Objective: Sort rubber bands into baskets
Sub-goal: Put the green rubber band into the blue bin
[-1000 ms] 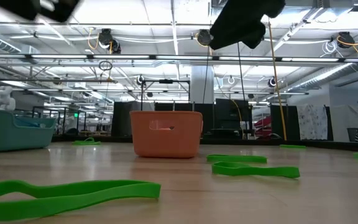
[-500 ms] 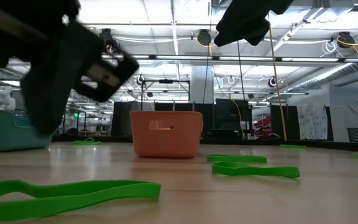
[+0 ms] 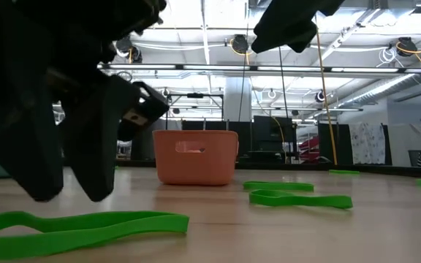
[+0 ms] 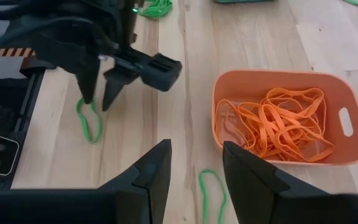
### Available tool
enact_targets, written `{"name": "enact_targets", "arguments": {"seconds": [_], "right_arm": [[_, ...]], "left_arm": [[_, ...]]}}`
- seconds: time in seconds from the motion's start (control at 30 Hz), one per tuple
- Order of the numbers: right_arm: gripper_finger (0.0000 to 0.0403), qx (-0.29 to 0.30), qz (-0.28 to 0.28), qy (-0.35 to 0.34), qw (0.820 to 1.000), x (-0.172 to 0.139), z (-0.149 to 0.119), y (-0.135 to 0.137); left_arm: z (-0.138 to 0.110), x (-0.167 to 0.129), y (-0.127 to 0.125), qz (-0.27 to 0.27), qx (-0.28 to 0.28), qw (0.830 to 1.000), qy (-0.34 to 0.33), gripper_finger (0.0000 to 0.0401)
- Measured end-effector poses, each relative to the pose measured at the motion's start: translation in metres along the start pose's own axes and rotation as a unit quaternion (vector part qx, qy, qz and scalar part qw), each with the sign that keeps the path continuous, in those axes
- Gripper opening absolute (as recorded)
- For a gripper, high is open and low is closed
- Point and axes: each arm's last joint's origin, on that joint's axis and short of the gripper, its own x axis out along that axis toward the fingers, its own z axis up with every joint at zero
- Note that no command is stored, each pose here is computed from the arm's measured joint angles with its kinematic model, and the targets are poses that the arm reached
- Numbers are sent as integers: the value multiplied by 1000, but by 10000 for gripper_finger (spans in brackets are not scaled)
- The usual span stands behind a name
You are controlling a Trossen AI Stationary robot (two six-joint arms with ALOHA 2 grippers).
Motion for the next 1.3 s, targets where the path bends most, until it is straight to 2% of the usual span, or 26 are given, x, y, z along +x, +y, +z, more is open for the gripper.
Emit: {"name": "enact_targets", "arguments": {"seconds": [0.23,0.67,1.03,1.17,1.3], "right_arm": [[137,0,3,1,1000,-1,-1,3],[137,-5,8,0,1000,0,-3,8],[137,-5,-3,-4,1000,0,-3,7],[137,-5,-2,-3,1000,0,-3,7],[137,-5,-2,-3,1000,0,-3,7]], "left_arm": [[-11,2,-7,4,-23,1000,9,121],[-12,4,-27,34,-6,999,-13,121],[-3,3,-32,16,14,998,-61,121],[-7,4,-35,8,9,999,-46,121],[-15,11,-35,20,-22,999,-25,121]]}}
